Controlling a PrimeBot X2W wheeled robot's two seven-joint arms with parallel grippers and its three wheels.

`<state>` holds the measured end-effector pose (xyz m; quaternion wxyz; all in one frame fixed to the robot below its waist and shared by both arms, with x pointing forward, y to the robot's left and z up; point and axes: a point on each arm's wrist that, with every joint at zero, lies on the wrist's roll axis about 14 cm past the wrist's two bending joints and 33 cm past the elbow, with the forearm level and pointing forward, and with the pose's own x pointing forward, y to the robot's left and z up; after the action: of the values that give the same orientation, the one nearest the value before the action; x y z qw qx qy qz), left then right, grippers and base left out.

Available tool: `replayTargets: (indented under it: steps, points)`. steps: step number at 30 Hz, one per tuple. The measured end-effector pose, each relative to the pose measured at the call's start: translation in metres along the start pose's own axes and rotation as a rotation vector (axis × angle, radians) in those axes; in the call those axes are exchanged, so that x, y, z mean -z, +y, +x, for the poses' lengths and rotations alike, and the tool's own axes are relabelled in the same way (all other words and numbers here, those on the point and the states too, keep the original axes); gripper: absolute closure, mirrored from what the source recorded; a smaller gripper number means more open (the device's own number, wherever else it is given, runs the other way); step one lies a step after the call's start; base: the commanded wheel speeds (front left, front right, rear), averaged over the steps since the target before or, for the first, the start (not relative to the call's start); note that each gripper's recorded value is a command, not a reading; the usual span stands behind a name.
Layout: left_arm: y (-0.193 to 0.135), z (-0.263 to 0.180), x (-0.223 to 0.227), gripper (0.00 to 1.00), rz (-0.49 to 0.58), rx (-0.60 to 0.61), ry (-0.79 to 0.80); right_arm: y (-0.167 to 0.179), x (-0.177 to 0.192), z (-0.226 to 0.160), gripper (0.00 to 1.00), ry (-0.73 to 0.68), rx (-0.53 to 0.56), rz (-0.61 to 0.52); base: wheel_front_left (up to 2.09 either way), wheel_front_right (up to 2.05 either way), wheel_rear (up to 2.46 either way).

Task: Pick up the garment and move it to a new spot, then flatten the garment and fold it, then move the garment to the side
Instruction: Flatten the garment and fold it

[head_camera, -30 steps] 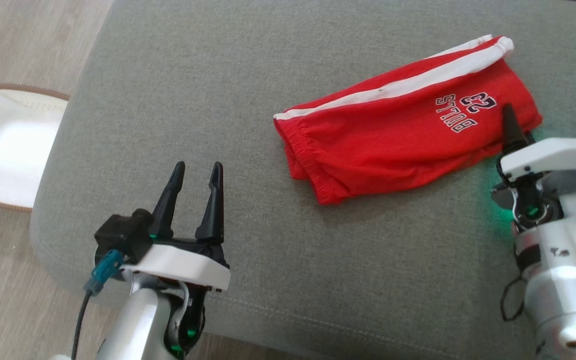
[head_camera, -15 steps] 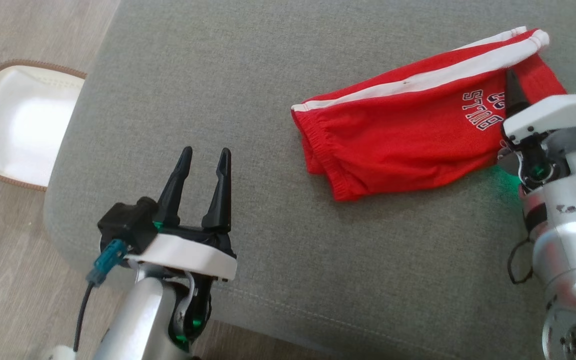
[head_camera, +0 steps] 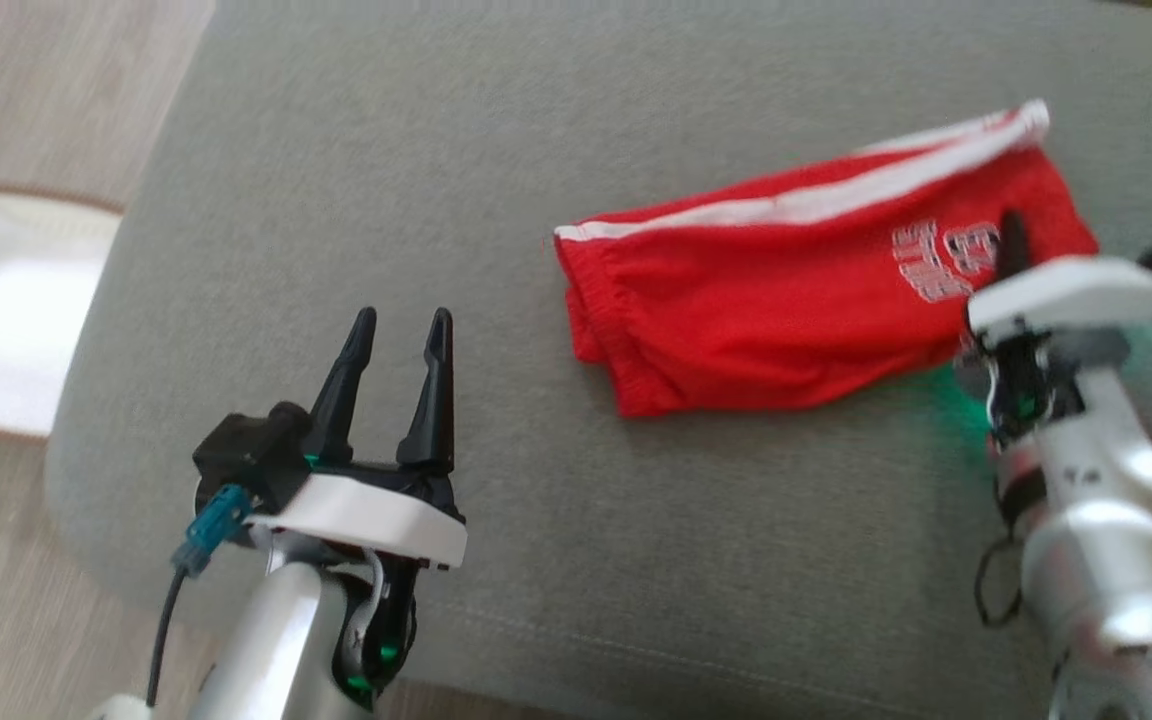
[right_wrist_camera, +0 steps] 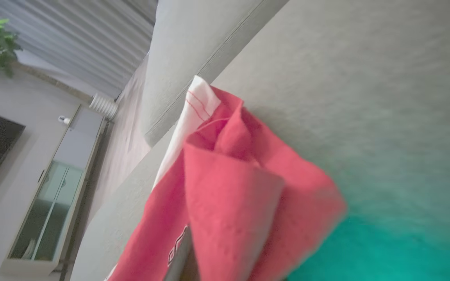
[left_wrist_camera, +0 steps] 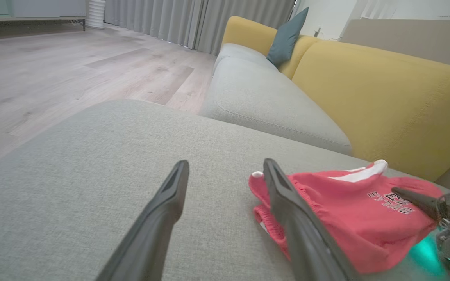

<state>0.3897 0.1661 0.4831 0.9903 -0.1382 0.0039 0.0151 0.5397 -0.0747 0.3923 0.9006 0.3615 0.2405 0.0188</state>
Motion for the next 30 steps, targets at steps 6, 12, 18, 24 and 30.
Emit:
replayTargets:
  steps: [6, 12, 18, 24, 30]
  points:
    - [-0.017, -0.005, -0.003, 0.00, -0.019, 0.047, -0.013, -0.047, -0.012, -0.047, 1.00, -0.109, 0.082, 0.060, 0.00, 0.00, 0.00]
    - [-0.034, -0.014, -0.007, 0.00, -0.030, 0.096, -0.025, -0.084, -0.007, -0.095, 1.00, -0.172, 0.145, 0.121, 0.00, 0.00, 0.00]
    - [-0.046, -0.022, -0.005, 0.00, -0.036, 0.132, -0.019, -0.091, -0.001, -0.118, 1.00, -0.191, 0.150, 0.120, 0.00, 0.00, 0.00]
    - [-0.049, -0.025, -0.005, 0.00, -0.030, 0.140, -0.020, -0.065, -0.006, -0.117, 1.00, -0.220, 0.069, 0.117, 0.00, 0.00, 0.00]
    - [-0.048, -0.033, -0.004, 0.00, -0.024, 0.139, -0.019, -0.021, -0.018, -0.118, 1.00, -0.258, -0.065, 0.130, 0.00, 0.00, 0.00]
